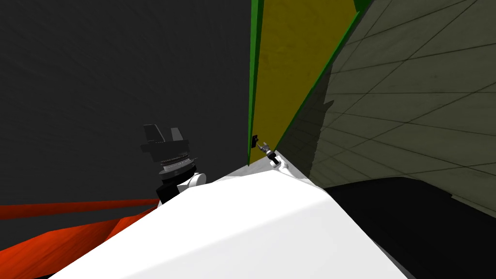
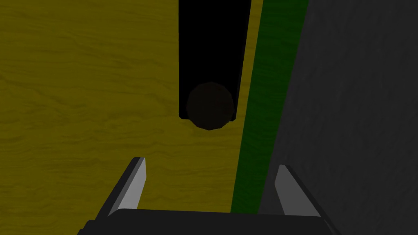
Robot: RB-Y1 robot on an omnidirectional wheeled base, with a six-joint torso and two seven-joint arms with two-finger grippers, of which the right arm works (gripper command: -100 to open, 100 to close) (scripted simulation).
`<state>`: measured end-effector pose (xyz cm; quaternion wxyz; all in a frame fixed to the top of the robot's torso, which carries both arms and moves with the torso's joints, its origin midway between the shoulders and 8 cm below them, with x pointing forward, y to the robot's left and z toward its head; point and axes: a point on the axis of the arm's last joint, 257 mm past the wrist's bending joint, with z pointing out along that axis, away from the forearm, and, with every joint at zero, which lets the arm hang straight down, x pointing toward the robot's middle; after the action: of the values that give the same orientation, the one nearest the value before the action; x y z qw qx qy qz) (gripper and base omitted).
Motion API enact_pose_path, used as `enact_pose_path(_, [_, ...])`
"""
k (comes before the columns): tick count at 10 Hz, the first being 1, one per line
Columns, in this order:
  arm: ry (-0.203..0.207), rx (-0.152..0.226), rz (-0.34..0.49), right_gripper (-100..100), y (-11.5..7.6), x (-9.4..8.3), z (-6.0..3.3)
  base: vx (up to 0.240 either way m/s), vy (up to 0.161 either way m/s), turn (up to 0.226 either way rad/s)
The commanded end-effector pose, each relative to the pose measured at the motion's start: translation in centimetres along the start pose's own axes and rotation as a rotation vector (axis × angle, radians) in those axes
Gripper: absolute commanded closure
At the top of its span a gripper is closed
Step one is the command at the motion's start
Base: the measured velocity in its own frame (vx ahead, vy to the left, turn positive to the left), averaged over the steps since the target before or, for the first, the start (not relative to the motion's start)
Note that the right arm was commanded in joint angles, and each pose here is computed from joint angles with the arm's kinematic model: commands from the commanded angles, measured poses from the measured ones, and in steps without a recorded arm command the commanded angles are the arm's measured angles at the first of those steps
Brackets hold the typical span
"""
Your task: Pull the door open
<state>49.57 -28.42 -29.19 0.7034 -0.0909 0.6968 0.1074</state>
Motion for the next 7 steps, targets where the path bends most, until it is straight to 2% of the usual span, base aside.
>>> enact_pose_path(1, [0.000,0.018,0.000,-100,-1.2,0.2,-0.38,0.187,0.098,0.146])
enact_pose_path(4, [-0.001,0.048,0.001,-100,-3.3,0.3,-1.04,0.203,0.090,0.102])
enact_pose_path(5, [0.000,0.043,0.001,-100,-2.9,0.4,-0.90,0.087,0.036,0.010])
enact_pose_path(6, [0.000,0.043,0.001,100,-2.9,0.4,-0.90,-0.009,-0.005,-0.014])
enact_pose_path(7, [0.000,0.043,0.001,100,-2.9,0.4,-0.90,-0.025,-0.024,-0.007])
